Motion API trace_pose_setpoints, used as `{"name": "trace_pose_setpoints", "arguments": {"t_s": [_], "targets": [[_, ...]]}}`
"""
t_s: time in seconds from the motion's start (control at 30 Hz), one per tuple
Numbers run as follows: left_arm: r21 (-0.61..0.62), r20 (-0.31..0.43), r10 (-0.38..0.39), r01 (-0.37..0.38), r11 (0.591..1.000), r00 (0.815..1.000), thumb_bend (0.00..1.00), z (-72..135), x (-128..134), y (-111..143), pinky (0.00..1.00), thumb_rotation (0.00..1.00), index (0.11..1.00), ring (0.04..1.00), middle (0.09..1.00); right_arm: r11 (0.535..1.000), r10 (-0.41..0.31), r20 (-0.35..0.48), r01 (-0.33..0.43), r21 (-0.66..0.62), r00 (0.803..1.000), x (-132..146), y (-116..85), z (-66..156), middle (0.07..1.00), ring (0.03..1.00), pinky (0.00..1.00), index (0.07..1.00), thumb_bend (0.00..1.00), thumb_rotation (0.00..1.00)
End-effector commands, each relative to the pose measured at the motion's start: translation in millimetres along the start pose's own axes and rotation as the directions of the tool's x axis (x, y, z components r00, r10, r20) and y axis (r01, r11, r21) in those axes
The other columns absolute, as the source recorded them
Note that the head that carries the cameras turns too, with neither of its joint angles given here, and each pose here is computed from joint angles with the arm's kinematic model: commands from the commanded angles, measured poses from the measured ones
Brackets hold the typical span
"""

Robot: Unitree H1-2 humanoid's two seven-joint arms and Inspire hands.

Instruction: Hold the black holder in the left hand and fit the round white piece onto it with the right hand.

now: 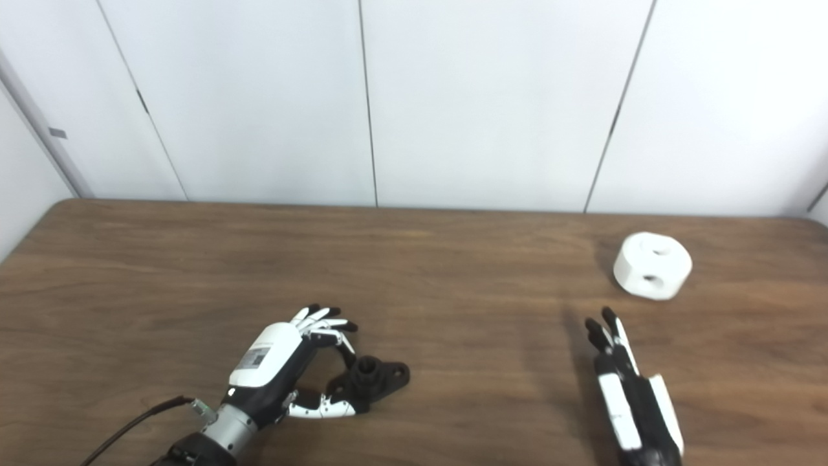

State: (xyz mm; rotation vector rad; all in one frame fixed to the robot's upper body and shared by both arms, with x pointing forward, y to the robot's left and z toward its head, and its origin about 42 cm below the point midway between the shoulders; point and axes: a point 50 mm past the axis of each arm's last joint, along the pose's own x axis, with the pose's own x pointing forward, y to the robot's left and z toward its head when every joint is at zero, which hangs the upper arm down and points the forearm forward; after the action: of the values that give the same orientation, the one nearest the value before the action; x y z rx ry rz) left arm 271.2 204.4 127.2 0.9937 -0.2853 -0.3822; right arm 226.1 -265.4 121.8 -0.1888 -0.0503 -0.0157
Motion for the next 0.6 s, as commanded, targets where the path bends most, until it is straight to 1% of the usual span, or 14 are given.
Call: {"name": "trace_pose_setpoints", "arguments": {"t_s": [0.0,0.13,0.33,0.57], "targets": [[0.018,0.050,-0.055,0.054,0.998,0.997,0.52,9,-4,-8,1.00,0.05,0.487,0.927,0.810,1.000,0.011,-0.007,-0.011,0.015,1.000,-5,9,3,0.943,0.953,1.00,1.000,0.57,1.00],[0.027,0.066,-0.086,0.084,0.996,0.994,0.52,15,-6,-17,1.00,0.05,0.487,0.920,0.812,1.000,0.007,-0.003,-0.007,0.007,1.000,-4,13,7,0.937,0.943,1.00,1.000,0.55,1.00],[0.031,0.071,-0.114,0.112,0.993,0.991,0.52,22,-9,-24,1.00,0.05,0.487,0.912,0.821,1.000,0.007,-0.007,-0.007,0.024,1.000,-3,16,10,0.938,0.944,1.00,1.000,0.56,1.00],[0.026,0.057,-0.108,0.106,0.994,0.993,0.52,21,-10,-27,1.00,0.05,0.487,0.915,0.817,1.000,-0.003,-0.009,0.003,0.019,1.000,-1,16,12,0.945,0.942,1.00,1.000,0.59,1.00]]}}
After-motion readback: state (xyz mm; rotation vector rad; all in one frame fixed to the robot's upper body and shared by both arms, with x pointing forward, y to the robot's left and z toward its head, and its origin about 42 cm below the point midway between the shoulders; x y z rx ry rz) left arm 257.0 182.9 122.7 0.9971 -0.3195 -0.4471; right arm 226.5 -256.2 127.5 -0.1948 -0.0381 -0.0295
